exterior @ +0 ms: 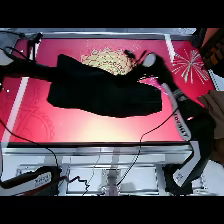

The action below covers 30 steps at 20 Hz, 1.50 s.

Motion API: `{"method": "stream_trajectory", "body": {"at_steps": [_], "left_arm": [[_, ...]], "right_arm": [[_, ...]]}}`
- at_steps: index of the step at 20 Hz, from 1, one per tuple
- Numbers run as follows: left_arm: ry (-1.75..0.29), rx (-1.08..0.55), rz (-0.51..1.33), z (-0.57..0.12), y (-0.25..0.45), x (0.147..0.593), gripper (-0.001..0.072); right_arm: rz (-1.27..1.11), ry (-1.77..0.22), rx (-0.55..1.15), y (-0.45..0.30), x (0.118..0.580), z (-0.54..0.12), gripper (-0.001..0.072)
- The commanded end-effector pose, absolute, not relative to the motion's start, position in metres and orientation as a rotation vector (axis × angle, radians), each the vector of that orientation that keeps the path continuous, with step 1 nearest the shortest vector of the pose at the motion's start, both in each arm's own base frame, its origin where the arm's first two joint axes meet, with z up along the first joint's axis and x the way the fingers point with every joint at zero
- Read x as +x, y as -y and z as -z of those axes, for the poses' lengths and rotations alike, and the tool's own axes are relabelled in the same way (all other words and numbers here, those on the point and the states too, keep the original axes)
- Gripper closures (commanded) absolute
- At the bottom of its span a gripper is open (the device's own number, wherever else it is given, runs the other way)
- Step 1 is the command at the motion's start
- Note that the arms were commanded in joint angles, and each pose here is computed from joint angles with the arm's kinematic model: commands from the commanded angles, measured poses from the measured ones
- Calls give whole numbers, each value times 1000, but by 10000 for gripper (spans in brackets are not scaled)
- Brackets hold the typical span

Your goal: Fold the clothes and pants, and hang the long-sleeved shirts on hangers.

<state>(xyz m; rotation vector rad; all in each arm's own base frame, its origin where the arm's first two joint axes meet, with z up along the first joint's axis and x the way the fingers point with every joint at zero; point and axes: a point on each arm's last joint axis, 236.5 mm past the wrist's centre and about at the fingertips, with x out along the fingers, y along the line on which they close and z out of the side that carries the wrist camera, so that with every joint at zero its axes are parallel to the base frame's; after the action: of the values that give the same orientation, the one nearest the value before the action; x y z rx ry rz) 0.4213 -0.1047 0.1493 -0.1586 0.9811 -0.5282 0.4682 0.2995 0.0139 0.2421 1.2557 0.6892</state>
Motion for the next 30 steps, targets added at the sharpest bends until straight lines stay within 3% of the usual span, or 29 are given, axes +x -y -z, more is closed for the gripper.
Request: {"method": "stream_trajectory", "body": {"at_steps": [1,6,9,15,19,24,25,26,27,30], "left_arm": [[-949,-149,456,-186,93,396,681],[-919,-239,425,-208,97,385,679],[-915,-247,438,-208,102,388,680],[-826,-372,565,-206,168,430,680],[-893,-468,705,-155,269,448,680],[-899,-800,753,-94,417,456,678],[-906,-812,739,-77,435,453,609],[-933,-800,740,-60,447,445,361],[-965,-786,748,-47,457,436,-10],[-1015,-768,785,-44,462,421,10]], "right_arm": [[-731,-1122,352,-397,465,-14,675],[-674,-995,538,-478,464,-3,676],[-669,-1046,454,-474,454,20,675],[-505,-1301,126,-321,453,23,674],[-382,-1201,49,-225,476,-47,673],[-272,-1039,88,-137,493,-123,673],[-248,-1035,93,-121,494,-127,673],[-231,-1042,83,-105,494,-127,673],[-211,-1055,72,-87,495,-123,673],[-120,-1067,84,-34,499,-116,653]]}}
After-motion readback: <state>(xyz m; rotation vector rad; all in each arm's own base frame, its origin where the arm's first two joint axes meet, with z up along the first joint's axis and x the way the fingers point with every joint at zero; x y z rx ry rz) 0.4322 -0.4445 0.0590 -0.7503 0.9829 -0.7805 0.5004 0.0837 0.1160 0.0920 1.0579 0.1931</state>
